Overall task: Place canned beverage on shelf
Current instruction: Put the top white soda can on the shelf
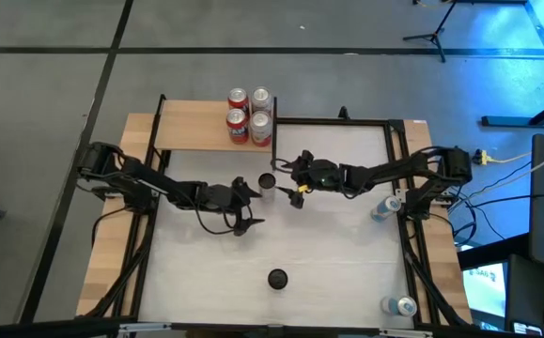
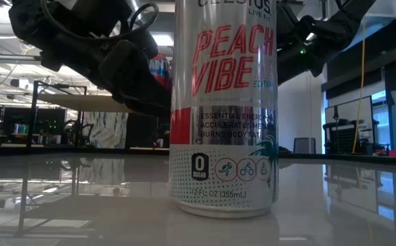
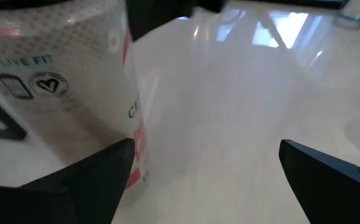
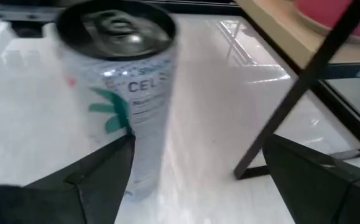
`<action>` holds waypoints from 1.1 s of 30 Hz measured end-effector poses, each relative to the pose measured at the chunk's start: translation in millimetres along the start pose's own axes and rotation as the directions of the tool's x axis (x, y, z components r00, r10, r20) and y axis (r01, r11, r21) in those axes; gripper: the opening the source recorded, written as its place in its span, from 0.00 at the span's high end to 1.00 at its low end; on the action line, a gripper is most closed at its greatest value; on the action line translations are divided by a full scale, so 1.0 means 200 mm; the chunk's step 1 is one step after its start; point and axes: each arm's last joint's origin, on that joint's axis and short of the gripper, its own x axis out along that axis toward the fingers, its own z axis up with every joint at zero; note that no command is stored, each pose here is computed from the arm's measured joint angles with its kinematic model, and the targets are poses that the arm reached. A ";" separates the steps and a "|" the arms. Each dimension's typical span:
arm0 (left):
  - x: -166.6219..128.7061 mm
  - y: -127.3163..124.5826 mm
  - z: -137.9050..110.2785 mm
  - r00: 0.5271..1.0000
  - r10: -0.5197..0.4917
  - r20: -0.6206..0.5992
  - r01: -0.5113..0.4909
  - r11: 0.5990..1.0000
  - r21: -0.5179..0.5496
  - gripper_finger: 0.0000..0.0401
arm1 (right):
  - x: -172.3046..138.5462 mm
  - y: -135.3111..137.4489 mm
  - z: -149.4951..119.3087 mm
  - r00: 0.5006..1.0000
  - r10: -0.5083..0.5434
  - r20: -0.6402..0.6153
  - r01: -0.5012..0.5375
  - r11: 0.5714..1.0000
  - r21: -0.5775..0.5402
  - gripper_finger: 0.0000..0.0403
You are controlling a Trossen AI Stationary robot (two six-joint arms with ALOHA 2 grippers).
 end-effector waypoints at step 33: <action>-0.19 -0.07 0.20 0.998 0.049 -0.025 -0.047 0.996 0.070 0.02 | -0.09 0.04 0.04 0.979 -0.186 -0.079 0.179 0.980 -0.092 0.12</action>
